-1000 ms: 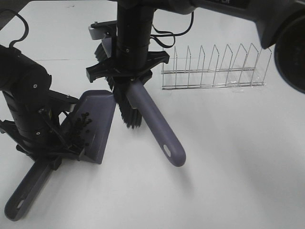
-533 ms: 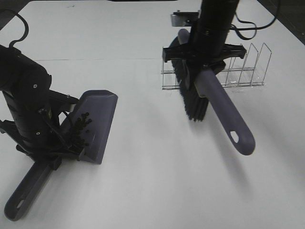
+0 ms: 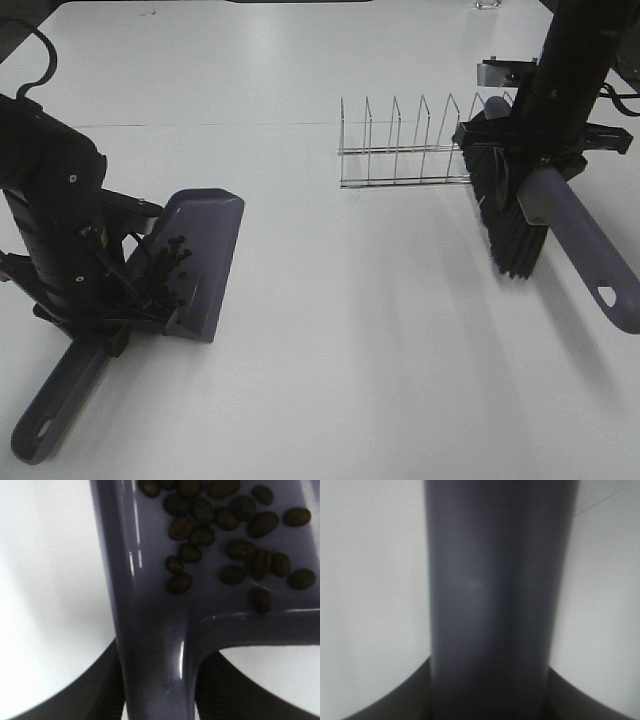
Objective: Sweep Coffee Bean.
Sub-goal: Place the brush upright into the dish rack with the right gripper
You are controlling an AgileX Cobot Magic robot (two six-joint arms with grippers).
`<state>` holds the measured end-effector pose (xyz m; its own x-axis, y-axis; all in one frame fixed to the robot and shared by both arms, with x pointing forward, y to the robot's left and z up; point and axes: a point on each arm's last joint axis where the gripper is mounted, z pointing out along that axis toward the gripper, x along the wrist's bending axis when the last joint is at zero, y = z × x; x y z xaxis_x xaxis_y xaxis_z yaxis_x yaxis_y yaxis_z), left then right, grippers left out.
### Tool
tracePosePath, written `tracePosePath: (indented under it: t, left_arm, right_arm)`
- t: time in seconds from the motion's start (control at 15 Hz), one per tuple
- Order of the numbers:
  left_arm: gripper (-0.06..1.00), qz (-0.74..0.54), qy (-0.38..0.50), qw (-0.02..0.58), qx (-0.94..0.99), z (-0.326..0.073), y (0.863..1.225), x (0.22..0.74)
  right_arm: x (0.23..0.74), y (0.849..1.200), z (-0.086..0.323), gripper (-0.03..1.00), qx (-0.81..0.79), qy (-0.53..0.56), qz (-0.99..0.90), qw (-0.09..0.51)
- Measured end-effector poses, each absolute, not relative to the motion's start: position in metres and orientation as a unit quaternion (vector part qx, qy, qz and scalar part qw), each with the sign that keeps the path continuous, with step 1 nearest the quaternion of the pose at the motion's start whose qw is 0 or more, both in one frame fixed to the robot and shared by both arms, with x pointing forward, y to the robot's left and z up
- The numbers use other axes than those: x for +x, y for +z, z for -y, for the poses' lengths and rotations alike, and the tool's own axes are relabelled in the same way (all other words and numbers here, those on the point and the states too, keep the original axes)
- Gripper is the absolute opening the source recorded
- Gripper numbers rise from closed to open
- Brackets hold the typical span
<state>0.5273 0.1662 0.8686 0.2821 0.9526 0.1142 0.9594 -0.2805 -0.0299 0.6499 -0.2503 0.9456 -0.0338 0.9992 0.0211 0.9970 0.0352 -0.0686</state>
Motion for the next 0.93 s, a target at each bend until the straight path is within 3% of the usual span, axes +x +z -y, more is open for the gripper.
tracePosePath:
  t: [0.27, 0.93]
  left_arm:
    - [0.35, 0.605, -0.028, 0.050, -0.794, -0.166, 0.868, 0.525]
    - [0.35, 0.608, -0.024, 0.053, -0.791, -0.166, 0.869, 0.525]
  right_arm:
    - [0.653, 0.919, 0.255, 0.29, -0.690, 0.046, 0.720, 0.047]
    - [0.706, 0.915, 0.246, 0.29, -0.681, -0.021, 0.732, 0.022]
